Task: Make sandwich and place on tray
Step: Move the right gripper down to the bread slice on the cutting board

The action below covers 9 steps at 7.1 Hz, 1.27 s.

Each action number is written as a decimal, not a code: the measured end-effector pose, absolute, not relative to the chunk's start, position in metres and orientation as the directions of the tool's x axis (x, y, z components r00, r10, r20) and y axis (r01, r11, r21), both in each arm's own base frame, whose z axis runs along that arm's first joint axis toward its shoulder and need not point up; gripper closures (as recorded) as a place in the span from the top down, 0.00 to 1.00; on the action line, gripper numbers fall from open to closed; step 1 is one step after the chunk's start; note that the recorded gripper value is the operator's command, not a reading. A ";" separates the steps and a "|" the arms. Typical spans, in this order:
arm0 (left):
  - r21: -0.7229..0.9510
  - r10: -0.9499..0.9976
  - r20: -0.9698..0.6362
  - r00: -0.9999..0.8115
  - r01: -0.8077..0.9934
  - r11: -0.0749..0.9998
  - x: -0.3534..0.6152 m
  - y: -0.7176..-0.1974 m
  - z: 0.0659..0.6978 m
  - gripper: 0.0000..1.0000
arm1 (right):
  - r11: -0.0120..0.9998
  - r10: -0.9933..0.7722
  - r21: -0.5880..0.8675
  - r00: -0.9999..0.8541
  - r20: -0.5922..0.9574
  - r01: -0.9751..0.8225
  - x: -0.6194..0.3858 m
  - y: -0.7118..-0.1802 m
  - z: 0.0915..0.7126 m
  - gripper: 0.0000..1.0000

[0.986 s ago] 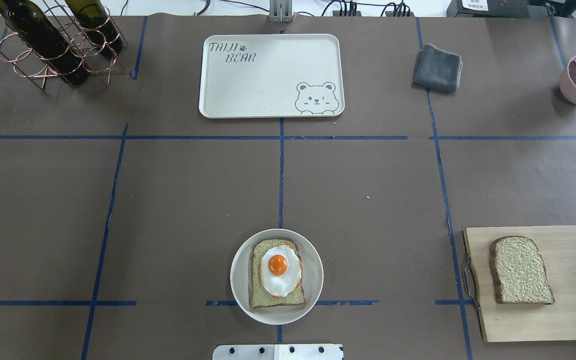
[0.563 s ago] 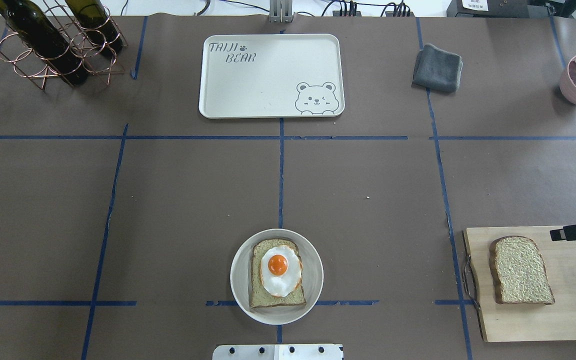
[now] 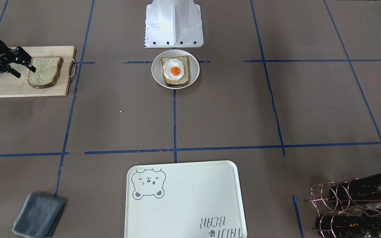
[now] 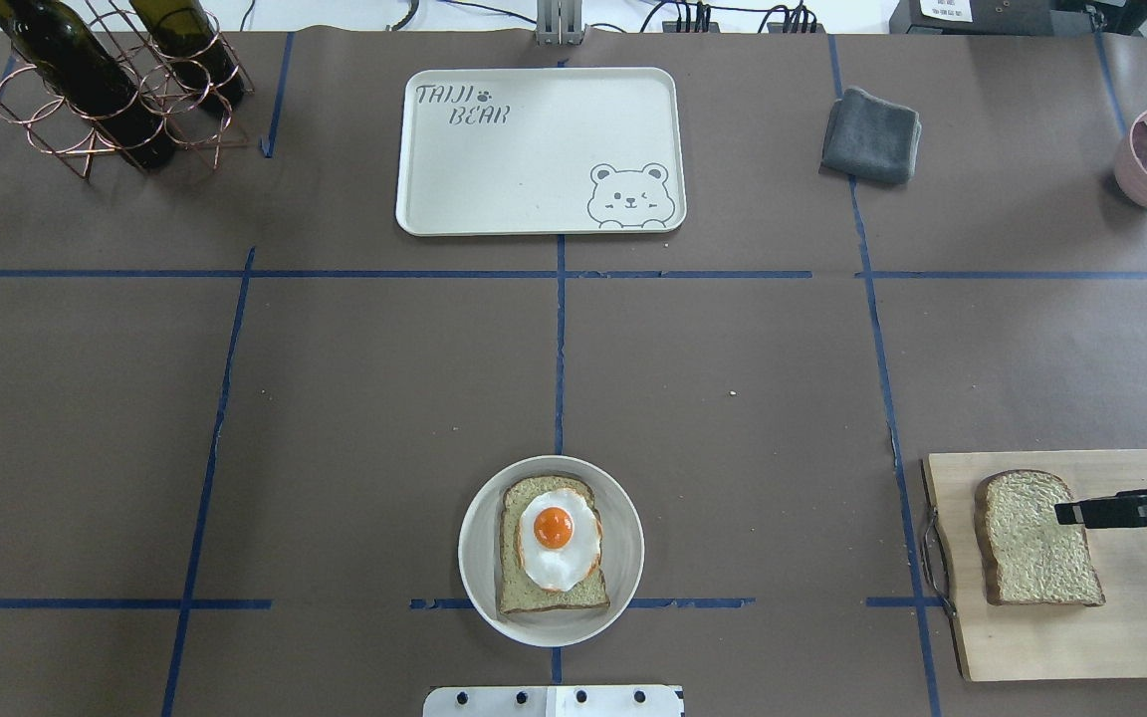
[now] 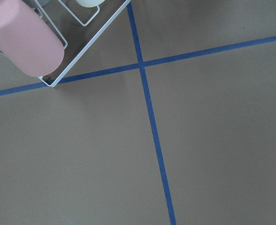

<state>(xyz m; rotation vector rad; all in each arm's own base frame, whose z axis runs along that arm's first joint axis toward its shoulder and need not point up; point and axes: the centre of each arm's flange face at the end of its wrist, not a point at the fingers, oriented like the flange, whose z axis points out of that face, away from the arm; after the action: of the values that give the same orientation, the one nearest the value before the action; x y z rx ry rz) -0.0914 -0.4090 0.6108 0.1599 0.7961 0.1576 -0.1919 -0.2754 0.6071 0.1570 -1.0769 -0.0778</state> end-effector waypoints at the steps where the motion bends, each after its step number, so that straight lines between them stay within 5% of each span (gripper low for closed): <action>1: 0.200 0.200 -0.697 0.689 -0.081 0.976 -0.091 -0.409 0.611 1.00 | 0.986 -0.146 0.166 0.470 0.871 -0.002 -0.195 -0.273 0.607 0.59; 6: 0.196 0.198 -0.698 0.688 -0.083 0.977 -0.090 -0.407 0.613 1.00 | 0.987 -0.148 0.162 0.485 0.862 0.014 -0.196 -0.265 0.613 0.46; 9: 0.192 0.196 -0.698 0.688 -0.083 0.978 -0.090 -0.407 0.615 1.00 | 0.986 -0.155 0.166 0.489 0.858 0.020 -0.200 -0.263 0.614 0.13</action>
<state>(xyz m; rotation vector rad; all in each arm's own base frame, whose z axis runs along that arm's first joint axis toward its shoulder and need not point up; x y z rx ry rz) -0.0902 -0.4074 0.6149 0.1500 0.7971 0.1565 -0.1997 -0.2626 0.6140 0.1405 -1.0555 -0.1064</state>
